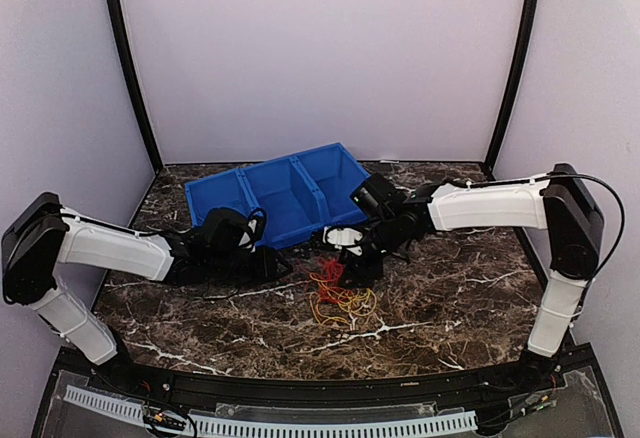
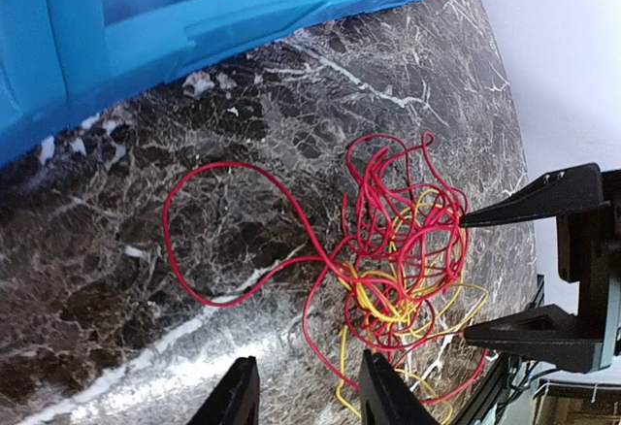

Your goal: Untangle the cables

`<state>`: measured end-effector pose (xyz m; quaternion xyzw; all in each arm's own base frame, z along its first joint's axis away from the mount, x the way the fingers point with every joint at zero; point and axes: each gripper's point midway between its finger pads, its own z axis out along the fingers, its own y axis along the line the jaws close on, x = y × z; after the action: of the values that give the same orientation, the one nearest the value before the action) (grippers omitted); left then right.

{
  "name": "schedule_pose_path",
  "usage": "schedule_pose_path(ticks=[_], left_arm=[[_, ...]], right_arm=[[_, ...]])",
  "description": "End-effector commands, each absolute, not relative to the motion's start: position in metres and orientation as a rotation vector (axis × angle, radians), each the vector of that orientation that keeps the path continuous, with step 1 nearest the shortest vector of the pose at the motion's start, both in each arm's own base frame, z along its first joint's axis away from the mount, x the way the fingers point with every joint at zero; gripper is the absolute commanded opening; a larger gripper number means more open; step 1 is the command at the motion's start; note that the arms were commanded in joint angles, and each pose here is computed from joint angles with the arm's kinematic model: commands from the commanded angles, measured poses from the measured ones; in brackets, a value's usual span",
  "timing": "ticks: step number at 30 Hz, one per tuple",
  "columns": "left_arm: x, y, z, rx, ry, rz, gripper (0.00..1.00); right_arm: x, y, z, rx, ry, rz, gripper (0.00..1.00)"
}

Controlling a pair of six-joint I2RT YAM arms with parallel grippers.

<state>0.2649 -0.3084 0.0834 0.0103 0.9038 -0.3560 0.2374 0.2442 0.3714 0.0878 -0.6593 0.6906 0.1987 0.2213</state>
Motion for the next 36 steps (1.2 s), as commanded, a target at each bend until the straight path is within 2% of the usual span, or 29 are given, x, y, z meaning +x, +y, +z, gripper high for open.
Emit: schedule_pose_path(ticks=[1, 15, 21, 27, 33, 36], left_arm=[[0.274, -0.326, 0.093, -0.165, 2.456, -1.068, 0.37], [0.291, -0.354, 0.078, -0.291, 2.432, -1.171, 0.35], [0.302, -0.359, 0.074, -0.284, 2.404, -1.144, 0.24], [0.31, -0.366, 0.086, -0.225, 2.353, -1.158, 0.01], [0.312, -0.374, 0.118, -0.106, 2.273, -1.192, 0.0], [0.311, -0.376, 0.136, -0.034, 2.223, -1.206, 0.0]], right_arm=[[0.244, 0.364, 0.093, -1.807, 1.87, 0.508, 0.69], [0.228, 0.357, 0.091, -1.81, 1.862, 0.57, 0.7], [0.225, 0.358, 0.09, -1.812, 1.868, 0.591, 0.7], [0.226, 0.357, 0.101, -1.806, 1.857, 0.583, 0.73], [0.224, 0.359, 0.125, -1.809, 1.824, 0.6, 0.76], [0.229, 0.365, 0.139, -1.763, 1.806, 0.614, 0.81]])
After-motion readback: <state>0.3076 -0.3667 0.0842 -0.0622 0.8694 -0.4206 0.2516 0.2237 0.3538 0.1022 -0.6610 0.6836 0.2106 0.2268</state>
